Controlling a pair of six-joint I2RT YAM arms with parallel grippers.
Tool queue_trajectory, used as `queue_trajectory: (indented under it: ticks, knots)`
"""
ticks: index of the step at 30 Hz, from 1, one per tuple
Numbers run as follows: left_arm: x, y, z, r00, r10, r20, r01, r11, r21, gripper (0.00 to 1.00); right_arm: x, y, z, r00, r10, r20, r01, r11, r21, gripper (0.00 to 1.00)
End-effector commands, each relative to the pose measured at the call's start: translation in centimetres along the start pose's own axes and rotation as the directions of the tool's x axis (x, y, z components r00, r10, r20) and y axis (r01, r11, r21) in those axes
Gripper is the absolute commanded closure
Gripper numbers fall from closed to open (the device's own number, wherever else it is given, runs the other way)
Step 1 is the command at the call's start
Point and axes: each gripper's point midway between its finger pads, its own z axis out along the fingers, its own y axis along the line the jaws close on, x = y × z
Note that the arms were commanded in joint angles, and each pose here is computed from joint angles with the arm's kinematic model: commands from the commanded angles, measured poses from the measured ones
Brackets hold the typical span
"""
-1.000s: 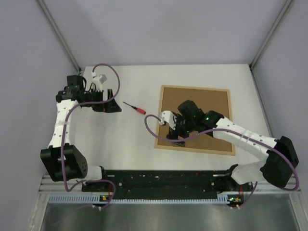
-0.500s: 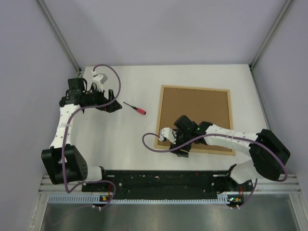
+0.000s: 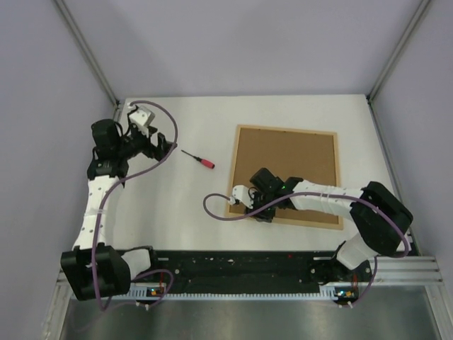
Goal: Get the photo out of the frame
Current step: Turn over the photo frame at the center of the board.
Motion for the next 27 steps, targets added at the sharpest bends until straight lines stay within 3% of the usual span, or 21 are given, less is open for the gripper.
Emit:
queue_trajectory:
  ticks: [1, 5, 7, 11, 13, 22, 27]
  knots:
    - [0.1, -1.9, 0.7, 0.978, 0.193, 0.074, -0.203, 0.965, 0.163, 0.02, 1.0, 2.1, 1.5, 0.999, 0.023, -0.047, -0.028, 0.993, -0.111, 0.68]
    - [0.5, -3.2, 0.6, 0.886, 0.396, 0.24, -0.432, 0.894, 0.121, 0.02, -0.1, 2.9, 0.5, 0.998, 0.04, -0.043, -0.047, 0.985, -0.165, 0.95]
    - [1.2, -3.4, 0.8, 0.882, 0.412, 0.228, -0.45, 0.88, 0.15, 0.02, -1.1, 2.9, -0.5, 0.999, 0.039, -0.023, -0.043, 0.983, -0.178, 1.0]
    - [1.2, -5.0, 0.7, 0.823, 0.494, 0.279, -0.556, 0.802, 0.219, 0.02, -3.3, 2.8, -3.0, 0.999, 0.034, 0.027, -0.029, 0.982, -0.186, 1.0]
    - [1.5, -6.0, 0.6, 0.819, 0.498, 0.285, -0.568, 0.775, 0.277, 0.02, -4.2, 2.5, -4.5, 0.998, 0.047, 0.051, -0.036, 0.98, -0.195, 1.0]
    - [4.9, -13.4, -0.6, 0.632, 0.636, 0.443, -0.768, 0.434, 0.472, 0.02, -9.5, 0.6, -12.1, 0.967, 0.099, 0.233, -0.044, 0.972, -0.233, 1.0]
    - [7.1, -16.7, -1.1, 0.574, 0.643, 0.507, -0.796, 0.294, 0.529, 0.02, -10.9, -0.1, -14.4, 0.956, 0.104, 0.273, -0.04, 0.972, -0.232, 1.0]
